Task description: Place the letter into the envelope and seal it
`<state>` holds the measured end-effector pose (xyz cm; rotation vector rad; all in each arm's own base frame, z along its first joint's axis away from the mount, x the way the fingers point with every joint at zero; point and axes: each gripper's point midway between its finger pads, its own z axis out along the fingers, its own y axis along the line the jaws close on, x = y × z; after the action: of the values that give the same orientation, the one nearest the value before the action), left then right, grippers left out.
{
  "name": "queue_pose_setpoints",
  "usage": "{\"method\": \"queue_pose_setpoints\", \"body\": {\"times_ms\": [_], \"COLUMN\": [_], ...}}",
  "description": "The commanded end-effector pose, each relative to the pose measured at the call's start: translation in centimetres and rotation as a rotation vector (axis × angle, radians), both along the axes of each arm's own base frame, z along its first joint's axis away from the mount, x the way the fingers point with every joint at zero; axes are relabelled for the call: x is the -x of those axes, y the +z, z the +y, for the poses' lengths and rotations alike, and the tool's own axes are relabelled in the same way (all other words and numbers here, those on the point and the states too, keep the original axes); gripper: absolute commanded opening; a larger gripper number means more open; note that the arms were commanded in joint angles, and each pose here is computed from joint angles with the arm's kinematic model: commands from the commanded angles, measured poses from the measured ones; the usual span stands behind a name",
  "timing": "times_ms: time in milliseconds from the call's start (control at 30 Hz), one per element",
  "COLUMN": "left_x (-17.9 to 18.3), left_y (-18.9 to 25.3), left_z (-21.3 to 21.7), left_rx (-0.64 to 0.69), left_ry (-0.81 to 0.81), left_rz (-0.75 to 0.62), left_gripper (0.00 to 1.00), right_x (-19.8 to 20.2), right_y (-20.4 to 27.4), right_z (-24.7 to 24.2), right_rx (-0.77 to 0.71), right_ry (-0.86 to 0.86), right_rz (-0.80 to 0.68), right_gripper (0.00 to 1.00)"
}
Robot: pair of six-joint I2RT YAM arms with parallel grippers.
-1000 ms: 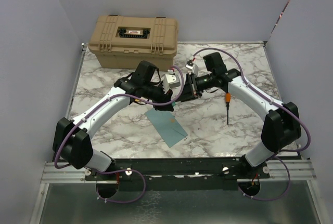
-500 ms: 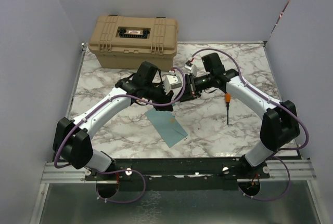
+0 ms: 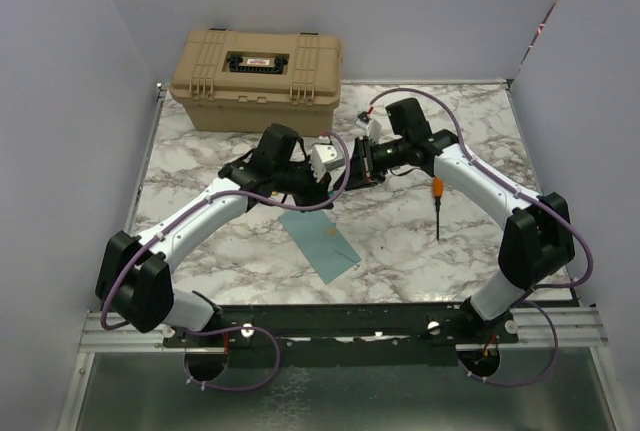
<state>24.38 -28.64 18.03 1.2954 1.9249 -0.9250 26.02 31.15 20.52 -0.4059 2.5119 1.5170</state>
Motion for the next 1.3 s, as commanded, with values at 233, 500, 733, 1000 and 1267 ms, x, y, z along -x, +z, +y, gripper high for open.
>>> {"method": "queue_pose_setpoints", "body": {"times_ms": [233, 500, 733, 1000, 1267], "left_x": [-1.9, -4.9, -9.4, -15.0, -18.3], "left_y": [2.5, 0.7, -3.1, -10.1, -13.7], "left_z": [0.9, 3.7, 7.1, 11.8, 12.0], "left_rx": [0.239, 0.306, 0.332, 0.29, 0.152], "left_ry": [0.247, 0.736, 1.203, 1.578, 1.654], "left_rz": [-0.201, 0.024, 0.199, 0.393, 0.392], "left_gripper": [0.0, 0.0, 0.06, 0.0, 0.0], "right_x": [-4.2, -8.1, -7.7, -5.6, -4.5], "right_y": [10.0, 10.4, 3.9, -1.7, -5.7], "right_z": [-2.0, -5.9, -9.1, -11.6, -12.1], "right_rx": [-0.066, 0.114, 0.304, 0.419, 0.505], "right_ry": [-0.245, -0.514, -0.63, -0.696, -0.597], "right_rz": [-0.195, -0.347, -0.28, -0.201, -0.182], "right_gripper": [0.56, 0.8, 0.76, 0.73, 0.71]}}
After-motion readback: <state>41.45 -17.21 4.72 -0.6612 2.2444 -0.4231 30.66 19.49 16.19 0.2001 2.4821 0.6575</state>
